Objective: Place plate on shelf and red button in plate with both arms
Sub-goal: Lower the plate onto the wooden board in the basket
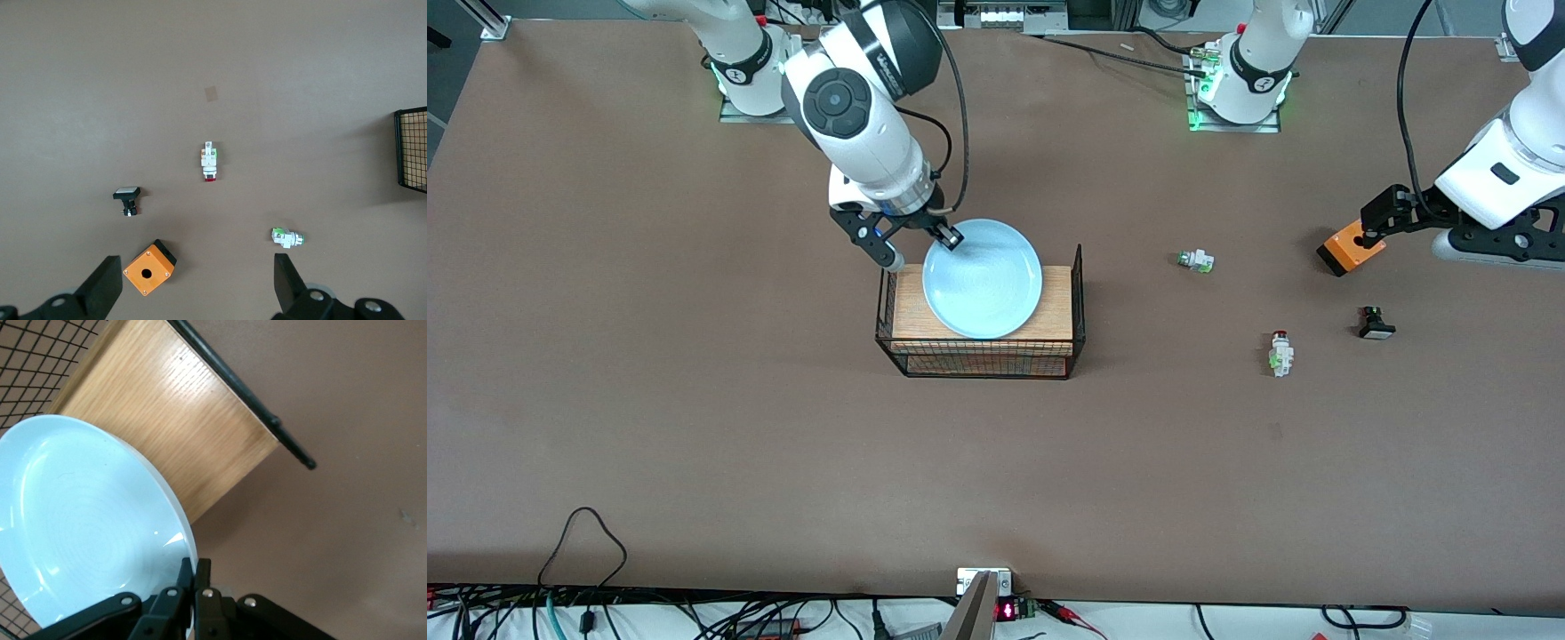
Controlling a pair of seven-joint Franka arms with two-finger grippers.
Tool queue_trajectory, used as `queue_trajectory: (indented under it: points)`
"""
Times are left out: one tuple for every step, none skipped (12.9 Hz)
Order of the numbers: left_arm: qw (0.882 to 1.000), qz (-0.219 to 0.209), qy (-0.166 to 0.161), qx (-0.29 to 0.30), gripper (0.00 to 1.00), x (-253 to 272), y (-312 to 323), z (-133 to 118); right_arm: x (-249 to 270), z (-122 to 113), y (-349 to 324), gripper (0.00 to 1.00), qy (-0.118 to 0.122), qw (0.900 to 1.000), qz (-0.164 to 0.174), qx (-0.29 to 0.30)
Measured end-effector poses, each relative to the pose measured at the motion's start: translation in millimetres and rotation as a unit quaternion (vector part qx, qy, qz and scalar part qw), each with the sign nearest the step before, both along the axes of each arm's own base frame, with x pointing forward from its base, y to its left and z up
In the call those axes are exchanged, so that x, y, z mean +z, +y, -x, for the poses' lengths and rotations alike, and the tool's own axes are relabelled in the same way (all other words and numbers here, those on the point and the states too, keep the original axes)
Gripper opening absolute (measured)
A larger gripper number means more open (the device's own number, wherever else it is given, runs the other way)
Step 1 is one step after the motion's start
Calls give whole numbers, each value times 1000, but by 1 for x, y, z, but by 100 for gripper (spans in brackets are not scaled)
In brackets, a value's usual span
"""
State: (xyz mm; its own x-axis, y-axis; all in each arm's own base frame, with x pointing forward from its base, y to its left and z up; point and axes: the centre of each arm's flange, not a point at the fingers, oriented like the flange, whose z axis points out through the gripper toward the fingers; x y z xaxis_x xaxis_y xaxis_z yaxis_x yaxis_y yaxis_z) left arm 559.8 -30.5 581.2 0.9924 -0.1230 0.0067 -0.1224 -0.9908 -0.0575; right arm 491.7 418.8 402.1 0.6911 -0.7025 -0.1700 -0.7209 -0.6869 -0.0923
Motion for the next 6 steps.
queue_trajectory:
  points:
    - [1000,0,0,-1,100,0,-1,0,-4,-2,1,3,-2,1000,0,-4]
    - [1000,0,0,-1,100,0,-2,0,-8,-4,0,3,-4,1000,1,-7]
    - [1000,0,0,-1,100,0,-2,0,-10,-5,0,3,-5,1000,1,-8]
    - [1000,0,0,-1,100,0,-2,0,-13,-5,0,3,-4,1000,2,-8]
    - [1000,0,0,-1,100,0,-2,0,-15,-6,0,3,-4,1000,3,-9]
    - [1000,0,0,-1,100,0,-2,0,-18,-7,0,3,-3,1000,5,-10]
